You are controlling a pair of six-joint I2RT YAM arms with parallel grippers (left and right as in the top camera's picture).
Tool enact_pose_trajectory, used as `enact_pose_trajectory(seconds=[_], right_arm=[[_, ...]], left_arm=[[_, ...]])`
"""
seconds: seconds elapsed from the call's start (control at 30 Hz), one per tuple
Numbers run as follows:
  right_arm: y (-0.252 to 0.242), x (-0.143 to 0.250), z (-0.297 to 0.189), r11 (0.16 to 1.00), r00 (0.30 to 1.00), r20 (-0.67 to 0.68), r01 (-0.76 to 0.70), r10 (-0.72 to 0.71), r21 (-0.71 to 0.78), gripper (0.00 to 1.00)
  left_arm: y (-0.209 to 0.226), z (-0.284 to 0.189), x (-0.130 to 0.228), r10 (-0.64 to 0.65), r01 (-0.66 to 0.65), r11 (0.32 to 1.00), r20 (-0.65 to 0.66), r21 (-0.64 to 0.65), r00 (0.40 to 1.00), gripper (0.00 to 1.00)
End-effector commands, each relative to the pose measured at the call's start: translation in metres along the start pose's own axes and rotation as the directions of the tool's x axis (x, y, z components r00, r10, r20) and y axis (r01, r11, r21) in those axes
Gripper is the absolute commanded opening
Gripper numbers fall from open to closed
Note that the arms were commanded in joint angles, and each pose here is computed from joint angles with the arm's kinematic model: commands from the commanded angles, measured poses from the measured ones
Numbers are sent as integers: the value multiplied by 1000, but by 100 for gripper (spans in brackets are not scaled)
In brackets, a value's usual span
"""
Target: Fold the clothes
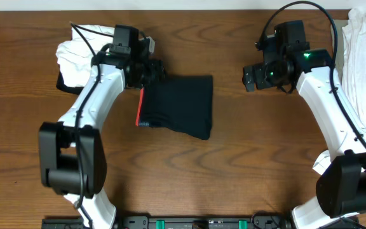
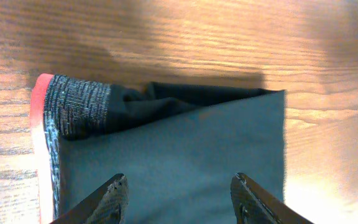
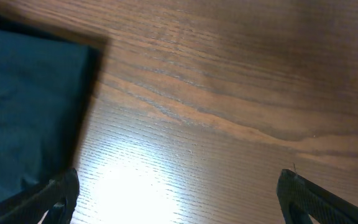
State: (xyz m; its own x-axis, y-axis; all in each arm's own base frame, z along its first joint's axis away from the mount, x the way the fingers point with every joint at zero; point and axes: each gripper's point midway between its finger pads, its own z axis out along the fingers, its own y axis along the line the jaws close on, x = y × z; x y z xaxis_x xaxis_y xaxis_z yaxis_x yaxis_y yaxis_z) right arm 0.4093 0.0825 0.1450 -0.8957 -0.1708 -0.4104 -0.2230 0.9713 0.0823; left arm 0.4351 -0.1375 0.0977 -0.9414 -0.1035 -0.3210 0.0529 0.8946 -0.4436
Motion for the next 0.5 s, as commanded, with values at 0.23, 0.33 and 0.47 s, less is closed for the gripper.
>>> enact_pose_trajectory(seconds=[0.23,0.33,0.47], right_arm=[[-3,3,4,1000,1000,-12,-20,20,4,99],[-3,3,4,1000,1000,-12,-20,20,4,99],[-3,3,4,1000,1000,-12,-20,20,4,99]], left_arm=[[45,52,18,-59,48,991,-86,-125,995,55],[36,43,6,-42,37,994,-50,-103,998,55],[15,7,-14,-11,13,997,22,-79,1000,55]])
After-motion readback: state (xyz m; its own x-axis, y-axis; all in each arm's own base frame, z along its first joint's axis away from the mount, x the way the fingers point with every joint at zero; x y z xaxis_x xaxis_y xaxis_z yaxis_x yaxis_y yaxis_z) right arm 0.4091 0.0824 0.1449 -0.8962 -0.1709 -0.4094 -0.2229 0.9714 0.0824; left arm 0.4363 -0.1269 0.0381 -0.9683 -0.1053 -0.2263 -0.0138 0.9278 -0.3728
